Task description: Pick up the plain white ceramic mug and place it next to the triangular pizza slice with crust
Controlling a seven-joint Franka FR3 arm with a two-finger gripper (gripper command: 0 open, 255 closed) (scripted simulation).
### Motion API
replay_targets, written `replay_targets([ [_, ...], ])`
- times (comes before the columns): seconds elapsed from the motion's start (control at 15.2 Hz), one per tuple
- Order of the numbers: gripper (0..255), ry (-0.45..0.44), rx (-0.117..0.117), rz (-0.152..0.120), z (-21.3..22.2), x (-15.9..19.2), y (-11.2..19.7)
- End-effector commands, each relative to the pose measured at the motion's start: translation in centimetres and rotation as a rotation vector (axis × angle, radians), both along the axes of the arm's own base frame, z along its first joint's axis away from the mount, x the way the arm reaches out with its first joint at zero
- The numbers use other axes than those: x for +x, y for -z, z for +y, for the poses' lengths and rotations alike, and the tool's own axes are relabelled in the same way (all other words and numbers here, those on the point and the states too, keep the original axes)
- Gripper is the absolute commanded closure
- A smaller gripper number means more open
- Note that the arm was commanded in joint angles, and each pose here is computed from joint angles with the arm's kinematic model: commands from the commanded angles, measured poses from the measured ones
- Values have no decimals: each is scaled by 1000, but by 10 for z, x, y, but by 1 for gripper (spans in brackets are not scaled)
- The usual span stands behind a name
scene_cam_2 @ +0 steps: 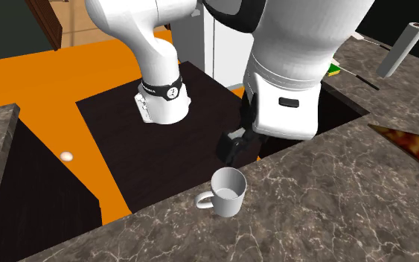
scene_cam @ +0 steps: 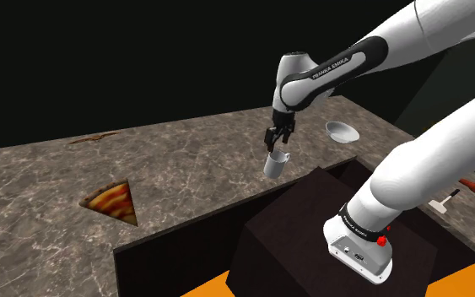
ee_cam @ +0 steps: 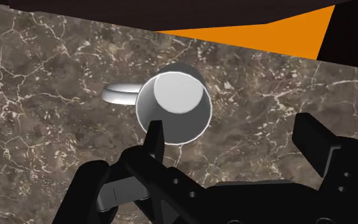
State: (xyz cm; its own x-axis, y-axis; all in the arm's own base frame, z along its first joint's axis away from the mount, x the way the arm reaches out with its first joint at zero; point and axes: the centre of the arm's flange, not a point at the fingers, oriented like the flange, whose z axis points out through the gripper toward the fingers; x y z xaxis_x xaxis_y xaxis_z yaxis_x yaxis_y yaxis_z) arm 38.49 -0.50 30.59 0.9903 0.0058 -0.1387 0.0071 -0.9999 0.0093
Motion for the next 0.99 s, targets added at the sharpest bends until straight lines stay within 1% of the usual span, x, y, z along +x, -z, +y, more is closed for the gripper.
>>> replay_targets([
  [0.0, 0, -10, -6, 11, 0, 4, 28],
  [0.2, 0, -23, -16, 30, -2, 11, 67],
  [0.66, 0, -23, -16, 30, -3, 5, 104],
  [0.92, 0, -23, -16, 30, -3, 4, 107],
])
